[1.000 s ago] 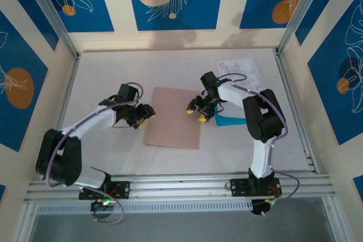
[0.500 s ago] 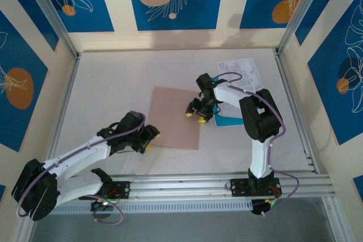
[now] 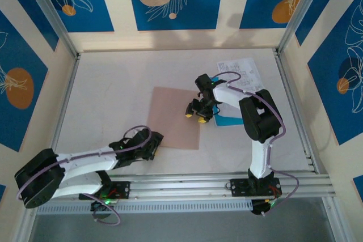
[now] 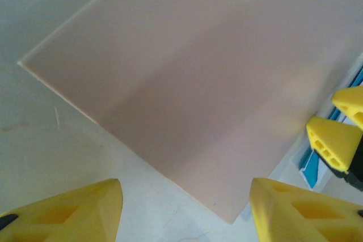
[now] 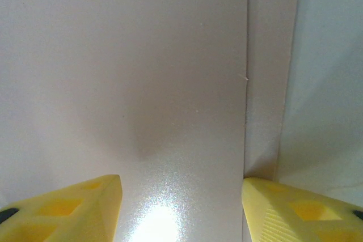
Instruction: Put the files into the folder
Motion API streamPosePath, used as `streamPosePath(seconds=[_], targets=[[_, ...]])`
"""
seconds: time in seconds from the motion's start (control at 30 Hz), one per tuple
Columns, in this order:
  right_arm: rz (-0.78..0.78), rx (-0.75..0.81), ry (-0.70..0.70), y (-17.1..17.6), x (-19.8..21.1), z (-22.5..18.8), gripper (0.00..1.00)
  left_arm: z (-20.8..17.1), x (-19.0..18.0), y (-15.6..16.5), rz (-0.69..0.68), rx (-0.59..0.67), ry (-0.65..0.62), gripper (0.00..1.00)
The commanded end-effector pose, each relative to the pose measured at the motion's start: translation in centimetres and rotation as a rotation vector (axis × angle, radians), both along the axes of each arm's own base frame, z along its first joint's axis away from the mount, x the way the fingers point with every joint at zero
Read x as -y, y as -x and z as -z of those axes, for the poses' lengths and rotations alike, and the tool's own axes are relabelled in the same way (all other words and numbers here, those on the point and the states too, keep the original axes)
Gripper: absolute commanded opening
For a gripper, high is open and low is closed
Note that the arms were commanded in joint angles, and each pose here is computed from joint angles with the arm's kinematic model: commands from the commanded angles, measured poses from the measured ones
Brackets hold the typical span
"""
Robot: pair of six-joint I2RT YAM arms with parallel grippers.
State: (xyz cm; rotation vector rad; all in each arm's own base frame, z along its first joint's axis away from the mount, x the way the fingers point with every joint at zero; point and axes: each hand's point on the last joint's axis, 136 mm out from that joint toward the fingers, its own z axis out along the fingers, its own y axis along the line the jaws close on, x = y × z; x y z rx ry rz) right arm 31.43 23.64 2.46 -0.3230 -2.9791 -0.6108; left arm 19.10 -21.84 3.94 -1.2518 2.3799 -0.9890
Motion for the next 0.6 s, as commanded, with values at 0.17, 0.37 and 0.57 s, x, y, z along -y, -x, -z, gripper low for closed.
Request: streamPosePath(seconds=[0.17,0.37,0.57], targets=[[-0.033,-0.087,0.048,2.9,1.4,1.4,0.6,-0.5,0.7,-2.6,-0.178,0.139,0.095,0.51],[-0.028,-0.094,0.043,3.1,1.8,1.6,0.61,-1.1,1.8,-2.5,-0.17,0.166,0.123,0.42],[-0.022,-0.095,0.044,3.1,1.8,1.6,0.61,-1.7,1.7,-1.8,-0.172,0.135,0.113,0.4]])
